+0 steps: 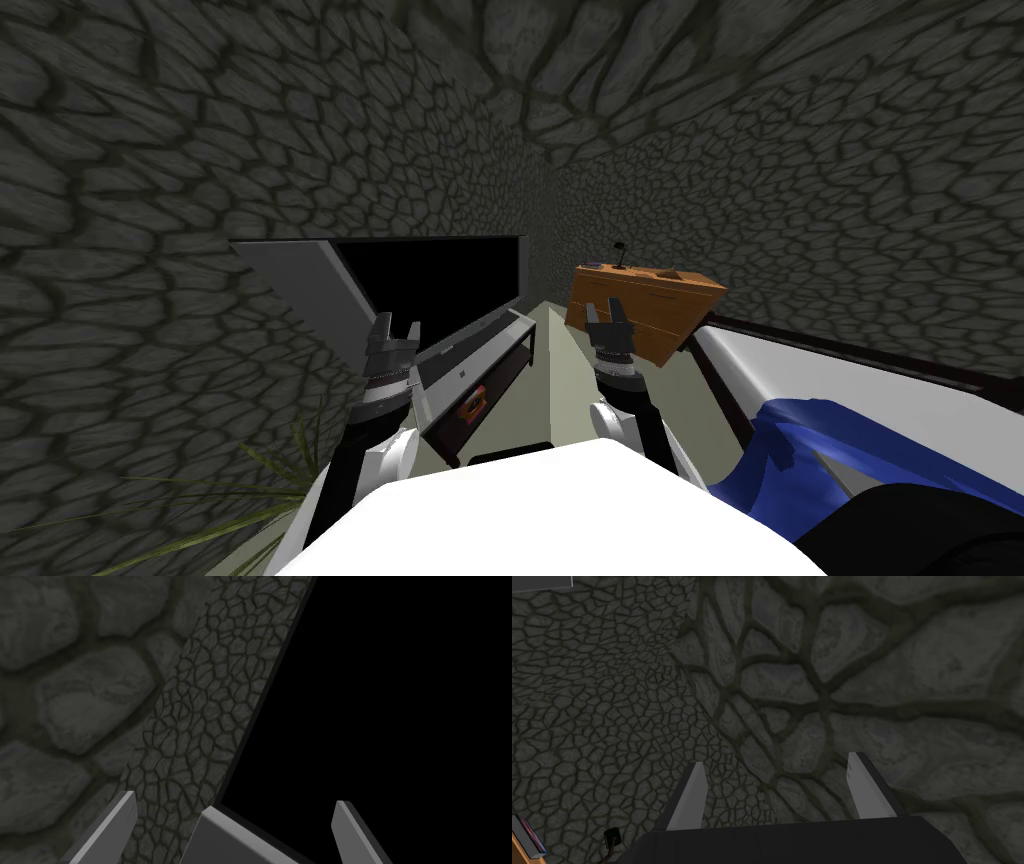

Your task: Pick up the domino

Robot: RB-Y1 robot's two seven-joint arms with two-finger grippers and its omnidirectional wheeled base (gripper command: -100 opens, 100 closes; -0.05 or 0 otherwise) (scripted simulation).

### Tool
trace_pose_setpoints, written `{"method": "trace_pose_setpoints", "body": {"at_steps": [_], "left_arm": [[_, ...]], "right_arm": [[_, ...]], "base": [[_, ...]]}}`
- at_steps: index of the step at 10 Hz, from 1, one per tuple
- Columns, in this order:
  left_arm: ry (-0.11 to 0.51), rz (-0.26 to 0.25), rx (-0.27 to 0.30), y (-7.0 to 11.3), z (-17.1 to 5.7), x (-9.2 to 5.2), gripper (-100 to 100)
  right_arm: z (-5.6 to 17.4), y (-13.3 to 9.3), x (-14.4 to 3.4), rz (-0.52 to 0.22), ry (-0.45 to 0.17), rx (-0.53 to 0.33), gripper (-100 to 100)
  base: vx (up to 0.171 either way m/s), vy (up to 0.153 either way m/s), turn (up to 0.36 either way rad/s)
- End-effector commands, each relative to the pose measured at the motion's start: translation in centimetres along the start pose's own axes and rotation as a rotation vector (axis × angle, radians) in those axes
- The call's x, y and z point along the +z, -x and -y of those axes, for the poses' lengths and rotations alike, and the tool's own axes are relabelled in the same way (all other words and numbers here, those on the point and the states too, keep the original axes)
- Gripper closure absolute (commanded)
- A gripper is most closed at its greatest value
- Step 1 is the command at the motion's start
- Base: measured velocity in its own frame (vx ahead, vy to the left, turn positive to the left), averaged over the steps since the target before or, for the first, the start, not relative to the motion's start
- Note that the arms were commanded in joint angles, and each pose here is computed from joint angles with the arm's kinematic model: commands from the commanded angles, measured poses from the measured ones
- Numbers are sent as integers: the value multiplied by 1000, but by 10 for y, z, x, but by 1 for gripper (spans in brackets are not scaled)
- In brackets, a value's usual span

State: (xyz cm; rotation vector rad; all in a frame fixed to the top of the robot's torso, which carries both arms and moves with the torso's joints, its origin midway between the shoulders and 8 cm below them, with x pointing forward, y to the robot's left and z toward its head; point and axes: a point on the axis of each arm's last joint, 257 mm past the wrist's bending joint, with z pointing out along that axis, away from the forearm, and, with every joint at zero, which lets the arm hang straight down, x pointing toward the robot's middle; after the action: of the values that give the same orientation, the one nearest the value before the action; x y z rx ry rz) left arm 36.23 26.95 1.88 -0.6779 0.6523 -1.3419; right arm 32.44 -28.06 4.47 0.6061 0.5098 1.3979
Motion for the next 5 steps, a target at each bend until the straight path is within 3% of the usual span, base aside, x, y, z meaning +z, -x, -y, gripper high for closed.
{"method": "trace_pose_setpoints", "body": {"at_steps": [1,3,5], "left_arm": [[45,-21,32,1,-17,-8,-100],[94,-35,63,4,-36,-17,-100],[198,-55,126,14,-74,-40,-100]], "right_arm": [[0,0,0,0,0,0,0],[0,0,0,0,0,0,0],[0,0,0,0,0,0,0]], "base": [[16,-20,-20],[33,-48,-19],[50,-79,-50]]}}
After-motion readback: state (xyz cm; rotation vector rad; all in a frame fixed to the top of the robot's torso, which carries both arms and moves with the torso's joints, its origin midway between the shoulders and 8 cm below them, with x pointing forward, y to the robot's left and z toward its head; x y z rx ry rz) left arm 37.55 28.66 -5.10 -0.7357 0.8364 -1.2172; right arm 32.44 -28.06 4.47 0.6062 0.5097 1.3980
